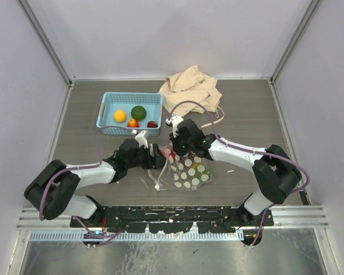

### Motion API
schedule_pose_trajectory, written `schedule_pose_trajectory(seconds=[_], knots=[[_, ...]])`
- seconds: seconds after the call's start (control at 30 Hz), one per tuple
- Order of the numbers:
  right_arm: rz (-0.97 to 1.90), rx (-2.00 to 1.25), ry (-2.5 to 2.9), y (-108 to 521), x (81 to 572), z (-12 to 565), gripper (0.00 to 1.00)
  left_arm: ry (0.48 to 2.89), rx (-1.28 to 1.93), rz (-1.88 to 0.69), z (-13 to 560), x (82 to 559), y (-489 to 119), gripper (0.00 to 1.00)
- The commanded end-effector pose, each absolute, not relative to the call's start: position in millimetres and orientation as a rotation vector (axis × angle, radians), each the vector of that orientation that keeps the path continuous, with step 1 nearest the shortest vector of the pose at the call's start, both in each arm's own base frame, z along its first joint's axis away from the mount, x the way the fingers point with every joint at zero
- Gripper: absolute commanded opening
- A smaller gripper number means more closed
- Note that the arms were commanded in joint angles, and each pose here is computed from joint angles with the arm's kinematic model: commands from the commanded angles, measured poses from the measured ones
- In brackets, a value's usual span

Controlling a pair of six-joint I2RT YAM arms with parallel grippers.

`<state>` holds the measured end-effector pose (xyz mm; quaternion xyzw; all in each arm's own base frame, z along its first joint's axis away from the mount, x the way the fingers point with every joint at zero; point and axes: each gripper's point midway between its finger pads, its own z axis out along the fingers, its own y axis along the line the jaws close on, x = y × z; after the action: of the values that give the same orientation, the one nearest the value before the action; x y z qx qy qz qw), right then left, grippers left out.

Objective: Open the zip-top bag and remove the fake food
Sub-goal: Pick up the fake fruit from the zipper food storage bag.

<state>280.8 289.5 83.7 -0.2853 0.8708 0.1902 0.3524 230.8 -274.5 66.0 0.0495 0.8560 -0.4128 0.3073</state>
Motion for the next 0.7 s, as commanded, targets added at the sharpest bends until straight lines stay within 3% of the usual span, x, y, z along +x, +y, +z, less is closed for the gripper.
schedule_pose_trajectory(seconds=[0.0,0.47,0.67], knots=[[0.547,-0.861,2.22,302.6,281.2,83.9,0.14,2.179,0.174,-1.106,88.2,246.3,-283.1,0.74],[0.772,-1.133,2.141,332.4,262.3,70.4,0.2,2.198,0.187,-1.103,88.0,249.0,-277.1,0.83],[0.806,-1.102,2.106,332.1,268.7,86.6,0.22,2.2,0.186,-1.114,88.2,248.2,-275.1,0.84]])
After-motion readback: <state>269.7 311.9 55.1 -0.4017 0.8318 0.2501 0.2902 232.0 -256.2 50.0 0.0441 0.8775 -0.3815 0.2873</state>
